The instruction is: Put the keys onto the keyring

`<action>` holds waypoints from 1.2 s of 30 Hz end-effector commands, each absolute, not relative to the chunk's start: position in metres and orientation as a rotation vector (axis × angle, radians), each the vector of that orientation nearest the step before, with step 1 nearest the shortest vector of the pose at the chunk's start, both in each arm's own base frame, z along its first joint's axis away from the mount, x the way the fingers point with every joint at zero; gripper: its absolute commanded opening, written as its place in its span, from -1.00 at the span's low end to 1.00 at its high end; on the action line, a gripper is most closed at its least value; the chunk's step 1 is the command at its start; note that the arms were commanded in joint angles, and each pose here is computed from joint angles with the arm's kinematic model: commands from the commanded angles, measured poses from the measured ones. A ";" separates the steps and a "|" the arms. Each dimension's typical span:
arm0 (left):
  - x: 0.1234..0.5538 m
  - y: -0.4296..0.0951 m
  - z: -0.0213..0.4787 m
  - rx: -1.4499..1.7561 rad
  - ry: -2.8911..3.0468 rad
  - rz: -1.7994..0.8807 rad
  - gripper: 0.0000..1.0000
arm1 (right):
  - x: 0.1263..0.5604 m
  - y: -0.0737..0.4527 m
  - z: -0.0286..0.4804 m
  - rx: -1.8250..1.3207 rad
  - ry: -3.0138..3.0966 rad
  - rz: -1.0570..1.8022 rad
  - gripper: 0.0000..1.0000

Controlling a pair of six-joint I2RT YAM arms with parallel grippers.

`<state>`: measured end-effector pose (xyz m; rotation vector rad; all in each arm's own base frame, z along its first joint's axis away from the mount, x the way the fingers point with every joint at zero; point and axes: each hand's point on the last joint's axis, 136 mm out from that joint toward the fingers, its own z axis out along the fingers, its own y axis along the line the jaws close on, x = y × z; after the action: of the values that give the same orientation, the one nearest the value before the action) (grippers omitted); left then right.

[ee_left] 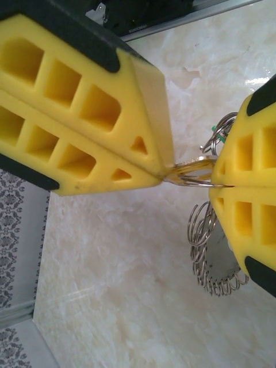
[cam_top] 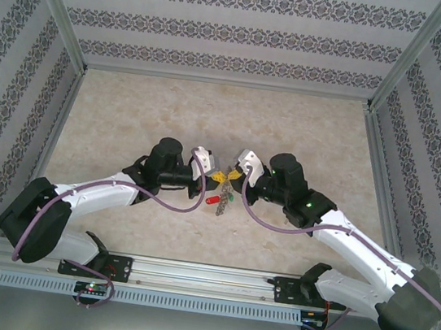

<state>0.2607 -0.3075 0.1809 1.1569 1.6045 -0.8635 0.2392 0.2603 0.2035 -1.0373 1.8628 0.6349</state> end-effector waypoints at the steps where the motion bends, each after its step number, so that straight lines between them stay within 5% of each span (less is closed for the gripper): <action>1: 0.263 -0.308 0.195 1.098 1.542 -0.865 -1.00 | 0.251 0.245 0.206 -0.916 1.888 0.596 -1.00; 11: 0.260 -0.309 0.190 1.108 1.556 -0.881 -1.00 | 0.256 0.250 0.222 -0.911 1.845 0.615 -1.00; 16: 0.259 -0.310 0.188 1.133 1.570 -0.874 -0.68 | 0.249 0.257 0.231 -0.957 1.808 0.649 -1.00; 23: 0.258 -0.313 0.188 1.194 1.578 -0.840 -0.51 | 0.245 0.259 0.229 -0.981 1.803 0.659 -1.00; 36: 0.257 -0.321 0.188 1.249 1.573 -0.847 -0.50 | 0.238 0.264 0.231 -1.024 1.782 0.704 -1.00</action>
<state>0.2611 -0.3135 0.1858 1.2007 1.5940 -0.8394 0.2381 0.2583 0.2026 -1.0124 1.8742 0.6728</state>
